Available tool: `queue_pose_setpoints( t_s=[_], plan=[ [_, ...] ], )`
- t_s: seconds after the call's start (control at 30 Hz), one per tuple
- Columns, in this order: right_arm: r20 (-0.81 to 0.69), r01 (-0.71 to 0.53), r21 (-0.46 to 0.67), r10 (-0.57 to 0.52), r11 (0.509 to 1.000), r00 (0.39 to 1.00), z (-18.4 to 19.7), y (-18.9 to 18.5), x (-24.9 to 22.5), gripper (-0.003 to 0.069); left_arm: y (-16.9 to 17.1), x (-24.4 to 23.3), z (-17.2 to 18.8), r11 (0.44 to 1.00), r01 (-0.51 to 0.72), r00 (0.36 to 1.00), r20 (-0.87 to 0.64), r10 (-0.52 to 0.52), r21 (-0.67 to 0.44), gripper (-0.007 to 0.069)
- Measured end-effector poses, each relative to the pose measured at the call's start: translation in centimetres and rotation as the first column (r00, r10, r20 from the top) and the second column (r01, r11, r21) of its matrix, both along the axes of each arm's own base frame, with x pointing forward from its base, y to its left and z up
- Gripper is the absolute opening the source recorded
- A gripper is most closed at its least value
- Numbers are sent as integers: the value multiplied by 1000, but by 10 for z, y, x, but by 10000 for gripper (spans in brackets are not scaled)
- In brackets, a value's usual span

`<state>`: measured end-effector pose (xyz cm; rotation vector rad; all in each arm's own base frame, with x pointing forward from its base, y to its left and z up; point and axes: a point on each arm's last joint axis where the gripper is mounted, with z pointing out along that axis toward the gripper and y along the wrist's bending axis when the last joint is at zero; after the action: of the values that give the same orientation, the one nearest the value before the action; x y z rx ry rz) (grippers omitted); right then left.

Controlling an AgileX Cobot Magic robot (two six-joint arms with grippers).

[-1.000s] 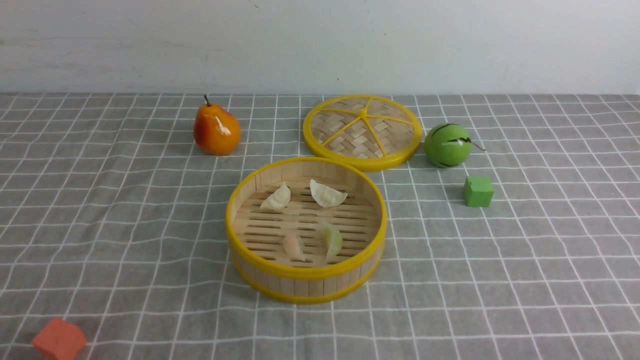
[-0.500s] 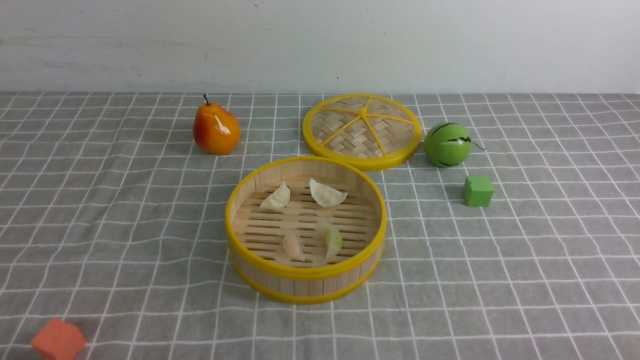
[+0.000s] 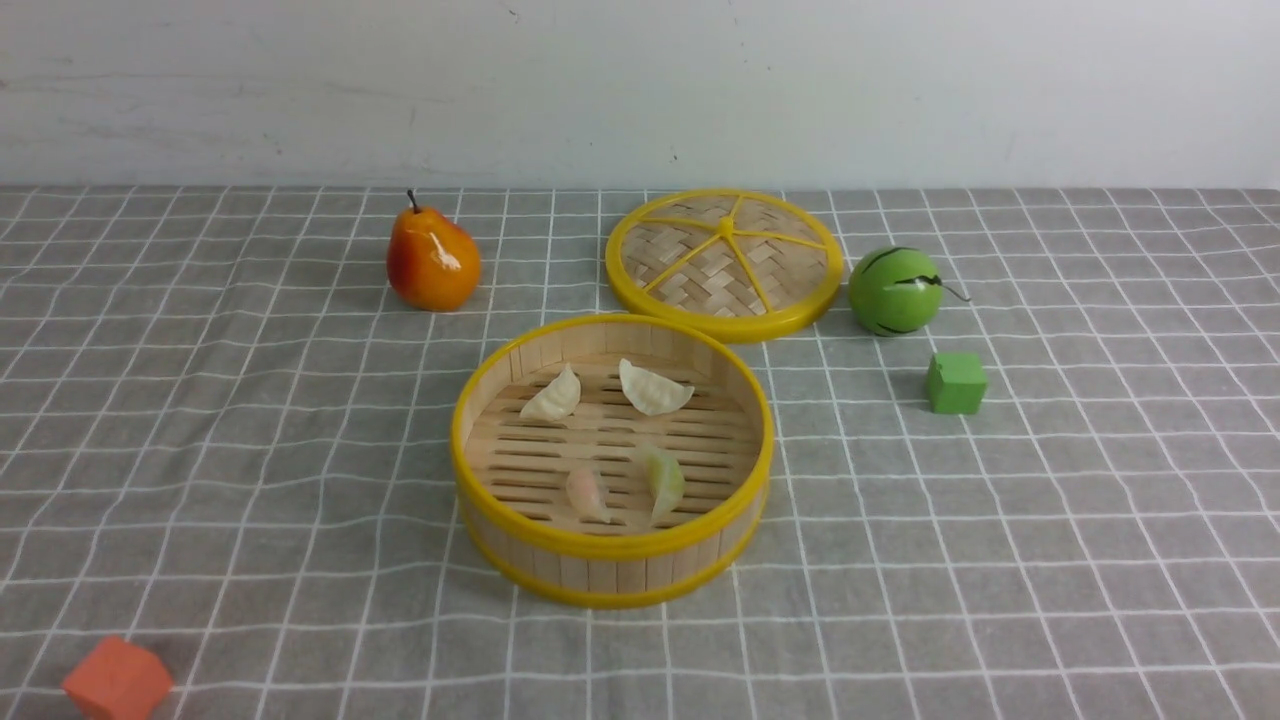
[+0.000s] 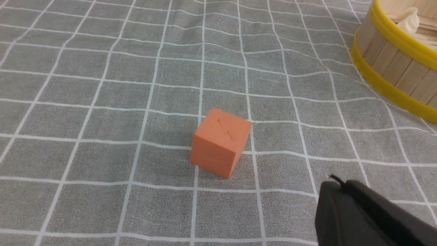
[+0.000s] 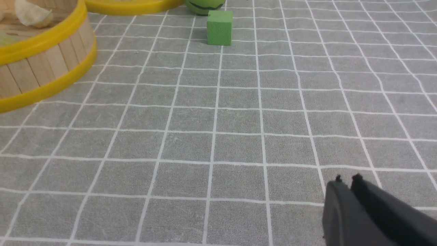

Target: Put the dumplings into the steamer on the table with the grey tablecloth.

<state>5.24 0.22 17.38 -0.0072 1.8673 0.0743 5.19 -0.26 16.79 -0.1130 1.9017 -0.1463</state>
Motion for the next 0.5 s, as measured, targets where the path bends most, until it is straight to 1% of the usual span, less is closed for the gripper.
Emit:
queue_pose_setpoints(
  t_s=[0.5],
  plan=[
    [0, 0, 0, 0, 1000, 1000, 0, 0, 0, 62, 0, 0, 0, 1000, 1, 1000, 0, -1, 1, -14]
  ],
)
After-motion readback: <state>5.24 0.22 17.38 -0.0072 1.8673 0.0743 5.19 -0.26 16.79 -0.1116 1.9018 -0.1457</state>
